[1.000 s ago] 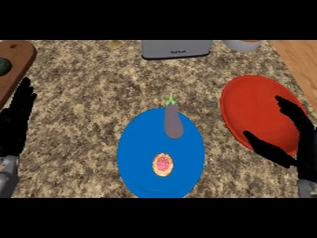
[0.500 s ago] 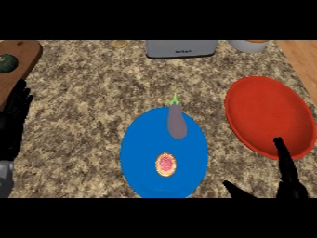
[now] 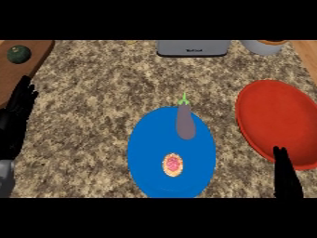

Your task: Pick the cupcake from the plate and place it in the bowl

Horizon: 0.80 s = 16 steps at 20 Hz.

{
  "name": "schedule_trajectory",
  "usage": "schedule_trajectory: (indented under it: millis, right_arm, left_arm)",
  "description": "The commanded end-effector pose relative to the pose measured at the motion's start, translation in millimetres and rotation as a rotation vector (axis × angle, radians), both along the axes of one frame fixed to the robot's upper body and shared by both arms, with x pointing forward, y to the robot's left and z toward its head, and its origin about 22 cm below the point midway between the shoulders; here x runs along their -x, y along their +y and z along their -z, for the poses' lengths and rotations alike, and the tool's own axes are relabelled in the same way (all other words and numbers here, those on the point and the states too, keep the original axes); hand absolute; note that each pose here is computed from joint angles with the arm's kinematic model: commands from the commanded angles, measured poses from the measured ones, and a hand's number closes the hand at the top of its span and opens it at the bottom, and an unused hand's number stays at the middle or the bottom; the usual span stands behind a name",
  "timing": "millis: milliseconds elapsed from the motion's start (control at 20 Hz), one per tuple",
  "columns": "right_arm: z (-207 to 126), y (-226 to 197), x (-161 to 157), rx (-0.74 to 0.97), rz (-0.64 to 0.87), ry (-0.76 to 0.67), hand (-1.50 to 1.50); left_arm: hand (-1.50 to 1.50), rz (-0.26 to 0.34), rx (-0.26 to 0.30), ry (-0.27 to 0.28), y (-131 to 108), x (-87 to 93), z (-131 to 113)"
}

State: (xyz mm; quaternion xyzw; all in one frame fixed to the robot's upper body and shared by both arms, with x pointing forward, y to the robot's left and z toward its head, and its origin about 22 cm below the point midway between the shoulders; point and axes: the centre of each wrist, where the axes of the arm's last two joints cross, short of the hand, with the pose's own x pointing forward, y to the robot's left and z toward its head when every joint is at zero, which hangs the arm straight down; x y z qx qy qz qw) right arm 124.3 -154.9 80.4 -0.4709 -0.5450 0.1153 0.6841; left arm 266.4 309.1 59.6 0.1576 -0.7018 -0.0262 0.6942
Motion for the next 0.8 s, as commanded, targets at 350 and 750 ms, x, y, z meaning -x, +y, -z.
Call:
schedule_trajectory:
  millis: [350, 750]
  right_arm:
    - [-38, 40, -16, 0.048, -0.043, 0.446, -1.50]
    - [-22, 48, -51, -0.007, -0.106, 0.651, -1.50]
  left_arm:
    - [0.00, 0.035, 0.006, -0.003, 3, -5.5, 1]
    - [0.00, 0.040, 0.003, -0.025, -5, -18.0, -10]
